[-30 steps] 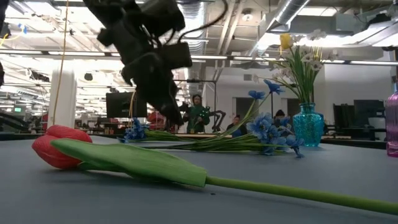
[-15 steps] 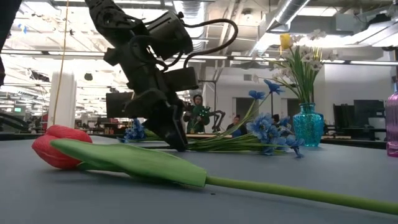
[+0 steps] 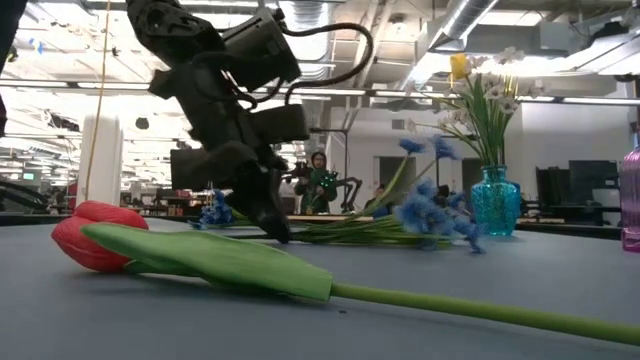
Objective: Sort flowers into vase by color
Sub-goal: Put the bottom blue flowers into the violet vase
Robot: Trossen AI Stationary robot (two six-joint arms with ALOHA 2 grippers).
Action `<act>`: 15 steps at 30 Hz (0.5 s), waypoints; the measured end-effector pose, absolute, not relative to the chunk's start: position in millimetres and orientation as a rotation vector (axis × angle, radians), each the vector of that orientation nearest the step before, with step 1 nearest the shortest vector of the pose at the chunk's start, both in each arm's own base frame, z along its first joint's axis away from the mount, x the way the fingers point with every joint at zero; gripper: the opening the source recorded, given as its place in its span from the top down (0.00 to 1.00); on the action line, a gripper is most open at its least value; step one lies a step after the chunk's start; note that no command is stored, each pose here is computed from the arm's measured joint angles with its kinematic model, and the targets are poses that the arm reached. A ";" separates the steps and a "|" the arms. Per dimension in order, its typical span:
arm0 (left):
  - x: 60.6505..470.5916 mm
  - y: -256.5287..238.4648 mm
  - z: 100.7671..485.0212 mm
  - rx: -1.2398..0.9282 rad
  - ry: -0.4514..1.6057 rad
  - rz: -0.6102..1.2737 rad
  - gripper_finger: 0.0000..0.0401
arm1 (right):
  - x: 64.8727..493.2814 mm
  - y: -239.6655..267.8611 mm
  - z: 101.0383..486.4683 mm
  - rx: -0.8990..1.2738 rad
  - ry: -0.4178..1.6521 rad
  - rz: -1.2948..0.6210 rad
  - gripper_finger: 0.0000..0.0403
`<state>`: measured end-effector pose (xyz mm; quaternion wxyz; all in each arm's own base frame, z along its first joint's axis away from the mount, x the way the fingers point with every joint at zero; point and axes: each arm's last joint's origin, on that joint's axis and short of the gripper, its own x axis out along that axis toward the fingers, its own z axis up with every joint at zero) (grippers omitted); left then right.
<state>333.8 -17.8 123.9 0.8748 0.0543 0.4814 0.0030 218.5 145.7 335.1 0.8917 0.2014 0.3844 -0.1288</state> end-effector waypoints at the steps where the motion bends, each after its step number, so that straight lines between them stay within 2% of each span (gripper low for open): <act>1: 331.3 -19.1 127.1 0.114 1.008 0.004 0.99 | 216.7 144.9 337.0 0.426 0.799 -0.257 0.35; 4: 324.1 -19.6 147.2 0.112 0.975 0.040 0.99 | 208.4 143.9 345.3 0.449 0.774 -0.227 0.35; 9: 309.5 -9.9 206.3 0.093 0.786 0.165 1.00 | 194.0 147.0 364.6 0.520 0.686 -0.119 0.35; 15: 280.1 3.3 280.5 -0.084 0.449 0.226 1.00 | 182.9 149.5 379.9 0.560 0.613 -0.026 0.35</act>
